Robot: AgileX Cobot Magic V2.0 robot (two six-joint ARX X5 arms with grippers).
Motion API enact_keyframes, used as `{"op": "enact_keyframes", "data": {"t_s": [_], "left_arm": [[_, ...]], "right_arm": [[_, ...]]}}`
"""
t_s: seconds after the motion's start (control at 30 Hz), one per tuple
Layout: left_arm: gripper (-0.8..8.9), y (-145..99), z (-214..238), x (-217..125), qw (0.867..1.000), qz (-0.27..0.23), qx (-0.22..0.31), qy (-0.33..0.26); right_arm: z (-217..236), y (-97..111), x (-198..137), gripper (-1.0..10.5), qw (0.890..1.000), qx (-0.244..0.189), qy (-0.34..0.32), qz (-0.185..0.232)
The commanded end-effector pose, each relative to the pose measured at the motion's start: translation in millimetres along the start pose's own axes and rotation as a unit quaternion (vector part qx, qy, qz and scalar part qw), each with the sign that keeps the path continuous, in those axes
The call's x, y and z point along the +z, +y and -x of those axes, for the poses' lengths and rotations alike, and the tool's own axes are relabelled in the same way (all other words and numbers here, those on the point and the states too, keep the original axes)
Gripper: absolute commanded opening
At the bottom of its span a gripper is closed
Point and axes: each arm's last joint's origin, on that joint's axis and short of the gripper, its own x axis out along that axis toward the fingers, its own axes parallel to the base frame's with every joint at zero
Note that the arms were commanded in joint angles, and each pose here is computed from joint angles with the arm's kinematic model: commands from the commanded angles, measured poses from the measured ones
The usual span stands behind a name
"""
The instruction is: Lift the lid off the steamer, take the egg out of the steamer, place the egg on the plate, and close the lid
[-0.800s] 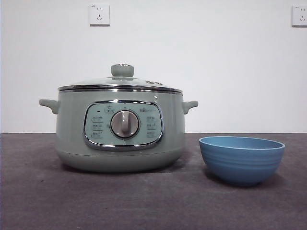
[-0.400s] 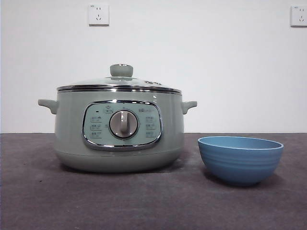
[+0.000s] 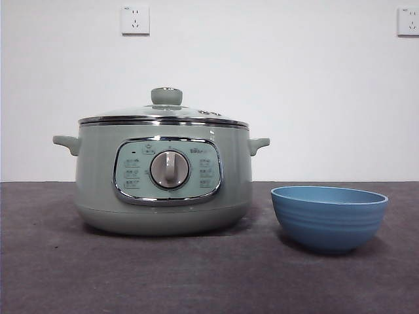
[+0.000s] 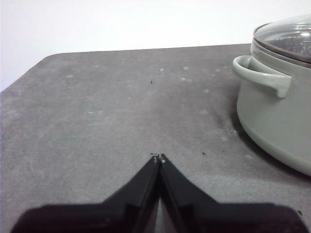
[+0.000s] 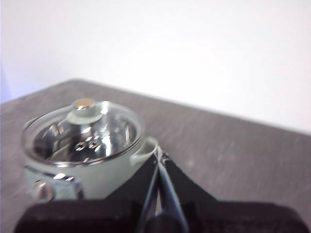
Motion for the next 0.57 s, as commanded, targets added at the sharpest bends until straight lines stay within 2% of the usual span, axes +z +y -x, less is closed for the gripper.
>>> {"op": "enact_keyframes", "data": {"t_s": [0.03, 0.2, 0.3, 0.57], "left_arm": [[-0.03, 0, -1, -4, 1.000, 0.004, 0.002, 0.004], [-0.03, 0, -1, -4, 1.000, 0.004, 0.002, 0.004], [-0.03, 0, -1, -4, 1.000, 0.004, 0.002, 0.004], [-0.03, 0, -1, -4, 1.000, 0.004, 0.002, 0.004]], "right_arm": [[-8, -1, -33, 0.0, 0.999, -0.025, -0.019, -0.007], [-14, -3, -81, 0.0, 0.994, -0.094, -0.027, -0.049], [-16, -3, -102, 0.0, 0.991, -0.118, -0.021, -0.065], [-21, 0, -140, 0.0, 0.989, -0.118, 0.008, -0.087]]}}
